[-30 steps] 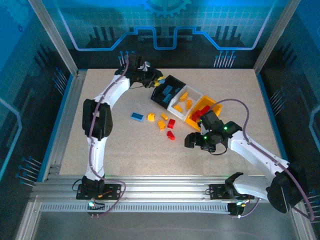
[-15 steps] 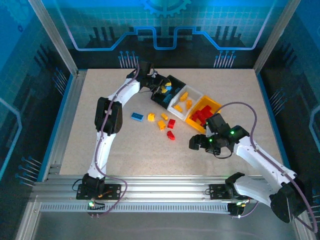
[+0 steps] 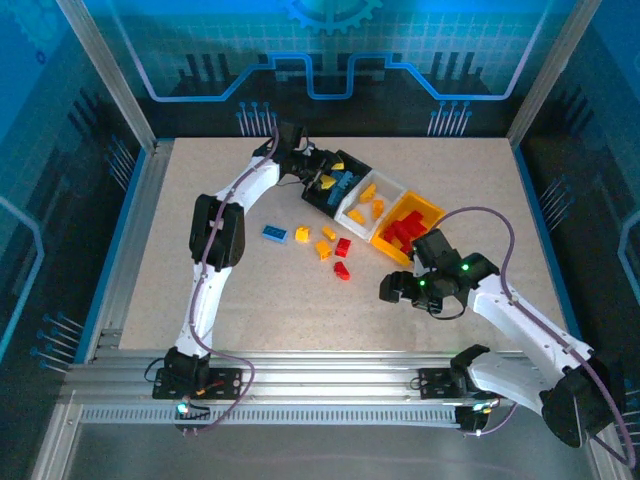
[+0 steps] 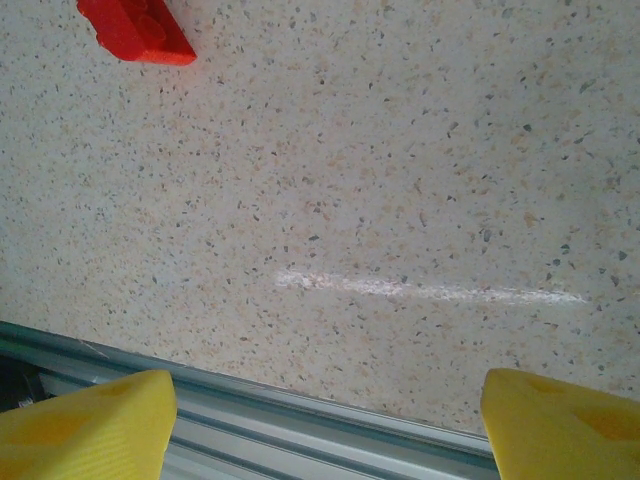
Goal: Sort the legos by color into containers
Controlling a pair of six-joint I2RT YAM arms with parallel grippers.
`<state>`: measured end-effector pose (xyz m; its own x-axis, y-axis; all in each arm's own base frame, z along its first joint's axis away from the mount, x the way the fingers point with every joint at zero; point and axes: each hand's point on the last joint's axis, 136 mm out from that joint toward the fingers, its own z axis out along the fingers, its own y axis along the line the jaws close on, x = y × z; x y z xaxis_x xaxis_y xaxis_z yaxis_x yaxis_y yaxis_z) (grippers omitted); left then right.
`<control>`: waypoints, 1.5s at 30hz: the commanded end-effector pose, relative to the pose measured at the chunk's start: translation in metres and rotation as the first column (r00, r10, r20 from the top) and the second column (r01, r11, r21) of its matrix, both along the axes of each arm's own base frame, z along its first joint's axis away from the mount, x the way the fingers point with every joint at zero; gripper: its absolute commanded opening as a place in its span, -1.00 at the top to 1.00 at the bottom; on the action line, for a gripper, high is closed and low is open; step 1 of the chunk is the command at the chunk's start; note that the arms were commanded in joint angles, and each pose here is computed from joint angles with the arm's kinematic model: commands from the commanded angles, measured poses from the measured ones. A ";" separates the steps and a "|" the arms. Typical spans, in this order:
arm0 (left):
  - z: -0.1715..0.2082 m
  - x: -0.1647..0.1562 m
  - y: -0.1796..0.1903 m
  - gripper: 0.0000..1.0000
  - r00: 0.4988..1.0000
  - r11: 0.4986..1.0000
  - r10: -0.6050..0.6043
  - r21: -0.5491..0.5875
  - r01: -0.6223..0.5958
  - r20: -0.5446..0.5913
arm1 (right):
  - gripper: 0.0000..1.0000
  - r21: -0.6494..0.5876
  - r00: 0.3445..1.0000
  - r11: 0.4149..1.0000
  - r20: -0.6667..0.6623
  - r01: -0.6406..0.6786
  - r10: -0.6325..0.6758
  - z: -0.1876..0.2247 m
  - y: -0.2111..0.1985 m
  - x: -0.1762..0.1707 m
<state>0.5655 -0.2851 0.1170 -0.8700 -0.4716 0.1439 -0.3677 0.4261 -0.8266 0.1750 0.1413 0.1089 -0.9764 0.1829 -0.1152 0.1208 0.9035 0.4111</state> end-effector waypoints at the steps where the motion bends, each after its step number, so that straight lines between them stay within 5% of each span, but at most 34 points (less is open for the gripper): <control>1: 0.019 -0.007 -0.001 0.00 1.000 1.000 -0.025 -0.007 0.025 0.017 | -0.63 0.004 1.000 1.000 -0.014 0.027 -0.027 -0.001 -0.004 -0.003; 9: 0.038 -0.029 0.020 -0.03 0.995 0.993 -0.077 0.099 0.071 0.060 | -0.63 0.026 1.000 0.999 -0.004 0.020 -0.020 0.001 0.002 0.001; 13: 0.043 -0.060 0.053 -0.14 0.987 0.953 -0.150 0.274 0.128 0.061 | -0.63 0.049 1.000 0.999 0.008 0.004 -0.004 0.003 0.011 0.010; 16: 0.035 -0.089 0.094 -0.25 0.984 0.877 -0.178 0.453 0.161 -0.005 | -0.63 0.059 1.000 0.998 -0.004 -0.031 0.031 0.001 0.022 0.016; 19: 0.018 -0.123 0.135 -0.45 0.986 0.806 -0.119 0.568 0.166 -0.119 | -0.63 0.054 0.998 0.996 -0.006 -0.070 0.070 0.001 0.033 0.021; 22: 0.006 -0.153 0.164 -0.97 0.980 0.793 0.055 0.605 0.075 -0.193 | -0.63 0.047 0.995 0.994 -0.007 -0.101 0.102 -0.001 0.043 0.024; 27: -0.020 -0.179 0.164 -0.98 0.899 0.845 0.329 0.516 -0.142 -0.290 | -0.63 0.052 0.991 0.990 -0.015 -0.130 0.131 -0.005 0.053 0.028; 31: -0.044 -0.184 0.150 -0.98 0.774 0.843 0.463 0.484 -0.234 -0.432 | -0.63 0.059 0.988 0.986 -0.002 -0.155 0.155 0.000 0.062 0.033; 45: -0.060 -0.169 0.163 -0.98 0.604 0.693 0.689 0.609 -0.385 -0.402 | -0.63 0.035 0.987 0.987 0.034 -0.158 0.157 0.003 0.053 0.029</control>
<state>0.3972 -0.1356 0.0642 -0.3423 -0.9183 0.1989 -0.9320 0.3049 -0.1961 0.2063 0.1960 0.1060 -0.9927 0.0487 -0.1101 -0.0059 0.8937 0.4486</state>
